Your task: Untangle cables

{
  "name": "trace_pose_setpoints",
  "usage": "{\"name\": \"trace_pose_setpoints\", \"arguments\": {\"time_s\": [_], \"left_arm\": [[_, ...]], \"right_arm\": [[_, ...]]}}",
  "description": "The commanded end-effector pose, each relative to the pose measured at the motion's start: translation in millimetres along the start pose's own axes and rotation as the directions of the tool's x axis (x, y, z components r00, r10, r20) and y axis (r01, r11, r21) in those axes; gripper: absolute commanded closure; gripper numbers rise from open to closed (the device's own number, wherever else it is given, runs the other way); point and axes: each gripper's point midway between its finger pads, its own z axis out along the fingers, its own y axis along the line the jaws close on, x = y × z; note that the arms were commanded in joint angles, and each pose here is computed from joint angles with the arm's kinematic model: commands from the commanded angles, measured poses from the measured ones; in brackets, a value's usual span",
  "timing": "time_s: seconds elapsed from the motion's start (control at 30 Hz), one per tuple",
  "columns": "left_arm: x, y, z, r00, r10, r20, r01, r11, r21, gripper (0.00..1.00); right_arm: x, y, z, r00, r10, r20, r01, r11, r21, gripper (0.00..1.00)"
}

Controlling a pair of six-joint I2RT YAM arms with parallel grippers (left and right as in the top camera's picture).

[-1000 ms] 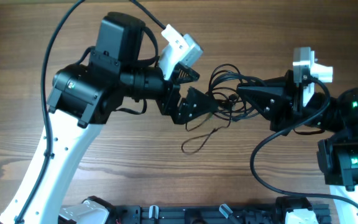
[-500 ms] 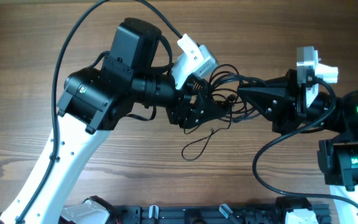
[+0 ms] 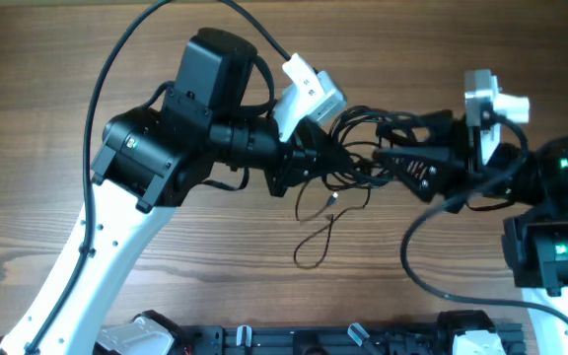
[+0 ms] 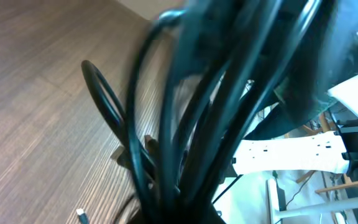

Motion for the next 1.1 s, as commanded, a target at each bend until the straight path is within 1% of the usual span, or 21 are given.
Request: {"name": "trace_pose_setpoints", "arguments": {"time_s": [0.0, 0.07, 0.1, 0.17, 0.23, 0.3, 0.43, 0.57, 0.63, 0.7, 0.8, 0.87, 0.97, 1.07], "left_arm": [[-6, 2, -2, 1.000, 0.022, 0.014, -0.021, 0.999, -0.025, 0.96], [-5, 9, -2, 1.000, 0.015, 0.010, -0.014, 0.998, -0.066, 0.96], [-5, 12, -2, 1.000, 0.015, 0.008, -0.014, 0.996, -0.085, 0.96], [-4, 29, -5, 0.999, -0.033, 0.008, 0.034, 0.982, -0.183, 0.96], [-2, 50, -10, 0.992, -0.123, 0.030, 0.126, 0.944, -0.303, 0.96], [1, 65, -16, 0.979, -0.196, 0.058, 0.203, 0.900, -0.387, 0.96], [4, 67, -17, 0.978, -0.202, 0.053, 0.206, 0.892, -0.403, 0.96], [9, 73, -20, 0.976, -0.214, 0.045, 0.212, 0.871, -0.444, 0.96], [11, 73, -20, 0.975, -0.220, 0.040, 0.215, 0.870, -0.444, 0.96], [11, 71, -20, 0.976, -0.213, 0.034, 0.206, 0.876, -0.435, 0.96], [8, 51, -11, 0.992, -0.127, -0.006, 0.118, 0.941, -0.317, 0.96], [6, 40, -8, 0.996, -0.087, -0.017, 0.080, 0.965, -0.251, 0.96], [6, 38, -7, 0.996, -0.086, -0.018, 0.079, 0.967, -0.241, 0.96], [6, 37, -7, 0.997, -0.069, -0.022, 0.062, 0.970, -0.235, 0.96]], "right_arm": [[5, -13, 4, 0.997, 0.068, -0.028, -0.069, 0.998, -0.004, 0.11], [11, -23, 6, 0.992, 0.119, -0.042, -0.119, 0.993, 0.006, 0.01], [12, -26, 7, 0.990, 0.133, -0.046, -0.133, 0.991, 0.009, 0.01], [17, -34, 8, 0.985, 0.166, -0.055, -0.165, 0.986, 0.017, 0.00], [18, -38, 9, 0.986, 0.156, -0.058, -0.155, 0.988, 0.023, 0.00], [19, -48, 8, 0.983, 0.180, -0.038, -0.177, 0.981, 0.083, 0.00], [20, -55, 4, 0.982, 0.189, -0.028, -0.184, 0.976, 0.118, 0.00], [19, -74, -19, 0.969, 0.245, 0.019, -0.244, 0.946, 0.212, 0.00], [20, -83, -35, 0.959, 0.278, 0.053, -0.282, 0.922, 0.264, 0.00], [19, -80, -41, 0.963, 0.265, 0.052, -0.269, 0.927, 0.260, 0.00], [18, -78, -42, 0.972, 0.230, 0.045, -0.233, 0.938, 0.257, 0.01], [18, -87, -45, 0.969, 0.239, 0.064, -0.247, 0.920, 0.303, 0.01], [23, -104, -51, 0.958, 0.271, 0.098, -0.287, 0.873, 0.394, 0.01], [27, -110, -55, 0.952, 0.287, 0.109, -0.305, 0.850, 0.430, 0.01]]}}
